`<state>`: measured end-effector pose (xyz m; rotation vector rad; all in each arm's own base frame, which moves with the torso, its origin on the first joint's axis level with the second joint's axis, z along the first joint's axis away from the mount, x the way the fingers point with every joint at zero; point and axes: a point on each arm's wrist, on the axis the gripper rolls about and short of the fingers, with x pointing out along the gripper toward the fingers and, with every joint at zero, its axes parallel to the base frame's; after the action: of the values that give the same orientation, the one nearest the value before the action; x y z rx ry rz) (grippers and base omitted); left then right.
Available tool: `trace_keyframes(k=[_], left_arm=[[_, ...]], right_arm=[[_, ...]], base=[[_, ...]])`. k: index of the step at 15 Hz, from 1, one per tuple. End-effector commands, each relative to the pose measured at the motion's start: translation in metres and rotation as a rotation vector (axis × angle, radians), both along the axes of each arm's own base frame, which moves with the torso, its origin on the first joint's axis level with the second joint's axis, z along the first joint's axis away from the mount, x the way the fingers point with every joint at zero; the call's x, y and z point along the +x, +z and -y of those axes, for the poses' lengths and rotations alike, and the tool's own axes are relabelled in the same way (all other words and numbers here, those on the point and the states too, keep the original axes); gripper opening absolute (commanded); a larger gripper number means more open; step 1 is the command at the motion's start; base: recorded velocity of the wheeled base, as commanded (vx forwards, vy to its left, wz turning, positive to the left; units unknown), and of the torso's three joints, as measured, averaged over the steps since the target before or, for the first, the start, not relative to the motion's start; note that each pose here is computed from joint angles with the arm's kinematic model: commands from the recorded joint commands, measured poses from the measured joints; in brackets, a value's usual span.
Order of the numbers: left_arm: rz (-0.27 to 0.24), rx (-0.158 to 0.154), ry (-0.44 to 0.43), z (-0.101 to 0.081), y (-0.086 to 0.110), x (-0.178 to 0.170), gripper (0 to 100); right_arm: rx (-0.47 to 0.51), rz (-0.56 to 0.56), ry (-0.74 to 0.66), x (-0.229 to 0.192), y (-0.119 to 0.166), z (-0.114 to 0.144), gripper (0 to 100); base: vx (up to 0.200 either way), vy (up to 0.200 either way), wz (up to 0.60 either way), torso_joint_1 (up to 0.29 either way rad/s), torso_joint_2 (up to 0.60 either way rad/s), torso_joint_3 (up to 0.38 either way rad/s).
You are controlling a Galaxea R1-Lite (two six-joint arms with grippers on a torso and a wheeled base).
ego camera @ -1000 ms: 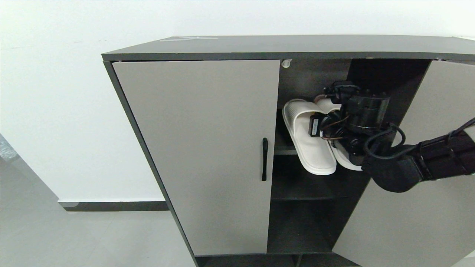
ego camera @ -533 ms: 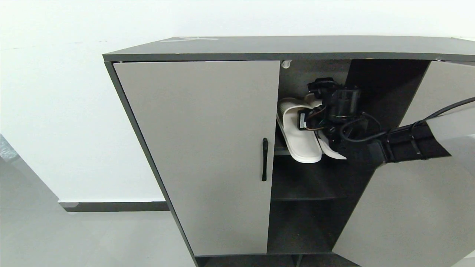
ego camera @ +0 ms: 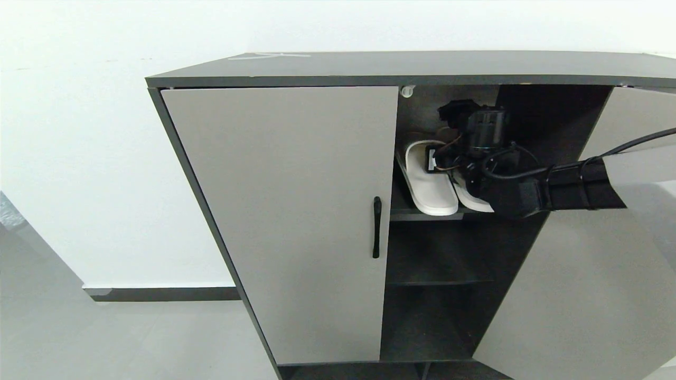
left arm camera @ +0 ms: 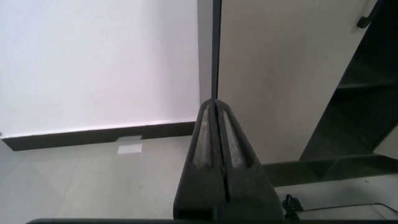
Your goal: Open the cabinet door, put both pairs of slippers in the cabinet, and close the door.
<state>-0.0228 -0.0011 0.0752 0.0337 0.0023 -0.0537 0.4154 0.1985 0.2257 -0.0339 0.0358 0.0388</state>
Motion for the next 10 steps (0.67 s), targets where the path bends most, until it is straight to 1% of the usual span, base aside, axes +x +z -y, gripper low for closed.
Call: trace_keyframes(k=[1,4,8,9,10], left_arm=[[-0.001,0.000,0.001,0.000,0.000,0.000,0],[-0.001,0.000,0.000,0.000,0.000,0.000,0],[-0.001,0.000,0.000,0.000,0.000,0.000,0],[-0.001,0.000,0.000,0.000,0.000,0.000,0],[-0.001,0.000,0.000,0.000,0.000,0.000,0]], right_arm=[[0.004,-0.010,0.001,0.003,-0.006,-0.002,0],[0.007,-0.032,0.002,0.008,-0.017,-0.005,0],[0.000,-0.046,0.006,0.009,-0.024,-0.008,0],[-0.001,-0.047,0.008,0.009,-0.024,-0.009,100],[0.000,-0.046,0.008,0.009,-0.024,-0.009,100]], base=[[0.000,0.000,0.00,0.000,0.00,0.000],[0.000,0.000,0.00,0.000,0.00,0.000],[0.000,0.000,0.00,0.000,0.00,0.000],[0.000,0.000,0.00,0.000,0.00,0.000],[0.000,0.000,0.00,0.000,0.00,0.000]])
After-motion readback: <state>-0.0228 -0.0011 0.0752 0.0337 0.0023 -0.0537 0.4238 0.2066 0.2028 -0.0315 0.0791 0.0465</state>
